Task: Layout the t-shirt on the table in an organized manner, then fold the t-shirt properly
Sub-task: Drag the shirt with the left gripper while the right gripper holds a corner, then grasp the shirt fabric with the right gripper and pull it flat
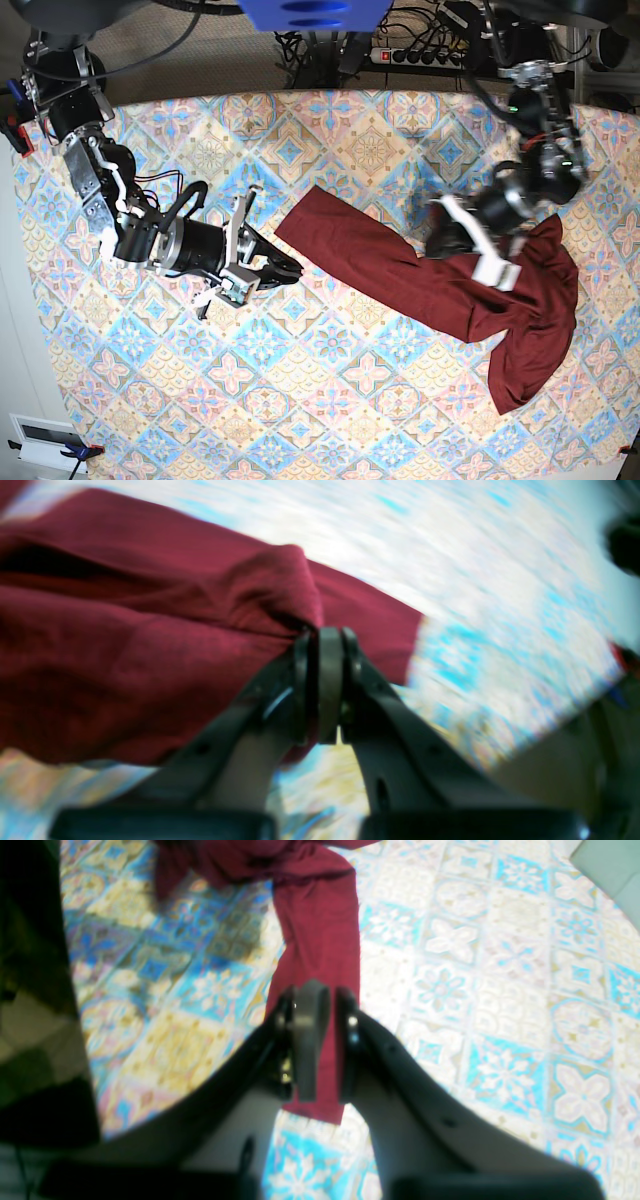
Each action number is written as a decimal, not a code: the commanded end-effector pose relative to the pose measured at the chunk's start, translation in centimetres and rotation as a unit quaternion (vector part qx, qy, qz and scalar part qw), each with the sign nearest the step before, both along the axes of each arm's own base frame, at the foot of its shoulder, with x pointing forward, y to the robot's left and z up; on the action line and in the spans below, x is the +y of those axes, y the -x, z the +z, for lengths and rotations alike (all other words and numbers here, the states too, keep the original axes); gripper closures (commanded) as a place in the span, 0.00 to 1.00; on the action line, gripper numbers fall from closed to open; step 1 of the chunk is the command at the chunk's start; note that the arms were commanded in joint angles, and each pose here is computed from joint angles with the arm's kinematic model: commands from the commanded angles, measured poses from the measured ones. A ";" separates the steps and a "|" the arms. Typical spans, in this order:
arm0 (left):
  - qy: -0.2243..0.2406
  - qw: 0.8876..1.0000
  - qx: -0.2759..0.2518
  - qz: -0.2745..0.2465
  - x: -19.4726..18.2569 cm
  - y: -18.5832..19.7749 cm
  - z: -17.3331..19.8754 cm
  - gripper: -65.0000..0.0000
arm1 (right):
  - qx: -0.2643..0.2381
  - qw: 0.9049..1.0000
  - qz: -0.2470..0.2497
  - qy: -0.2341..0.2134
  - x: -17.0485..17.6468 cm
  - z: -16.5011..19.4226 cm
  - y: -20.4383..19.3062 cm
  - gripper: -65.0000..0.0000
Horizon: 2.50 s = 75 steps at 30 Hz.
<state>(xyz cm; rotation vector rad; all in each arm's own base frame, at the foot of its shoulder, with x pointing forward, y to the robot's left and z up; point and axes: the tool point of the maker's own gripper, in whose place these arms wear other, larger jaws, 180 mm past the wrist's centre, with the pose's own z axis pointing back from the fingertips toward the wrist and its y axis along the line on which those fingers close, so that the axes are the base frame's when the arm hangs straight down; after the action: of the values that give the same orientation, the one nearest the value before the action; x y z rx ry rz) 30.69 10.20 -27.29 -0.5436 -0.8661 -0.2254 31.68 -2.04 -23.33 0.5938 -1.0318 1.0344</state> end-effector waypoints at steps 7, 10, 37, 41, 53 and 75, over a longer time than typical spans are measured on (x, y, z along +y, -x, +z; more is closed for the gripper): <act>-0.053 0.985 0.019 -0.161 -12.4 3.7 -3.3 1.00 | -0.005 0.999 -0.053 -0.009 -3.7 0.5 -0.5 0.91; -0.110 0.972 0.038 -0.202 -13.5 5.9 -5.3 0.99 | 0.001 0.998 -0.057 -0.009 -4.0 0.1 -0.3 0.91; -0.063 0.998 0.023 0.021 8.3 2.5 -0.6 0.57 | 0.082 0.995 0.040 -0.027 7.6 -4.0 -2.3 0.80; -0.078 0.994 0.028 0.075 11.7 3.2 -0.7 0.61 | 0.074 0.996 0.043 -0.012 10.0 -5.1 -3.4 0.80; -0.093 0.982 0.034 0.161 17.3 5.4 -0.3 0.71 | 0.093 0.995 -0.008 0.045 12.4 -10.9 -6.6 0.70; -0.092 0.982 0.039 0.161 17.2 5.7 -0.5 0.72 | 0.090 0.994 -0.043 0.035 11.6 -10.6 -9.5 0.60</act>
<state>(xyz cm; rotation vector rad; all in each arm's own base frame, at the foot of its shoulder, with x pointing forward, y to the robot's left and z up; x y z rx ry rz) 24.39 27.20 -29.12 -0.2420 -0.7868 0.0311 39.83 8.95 -36.35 0.5493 -0.7855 0.9209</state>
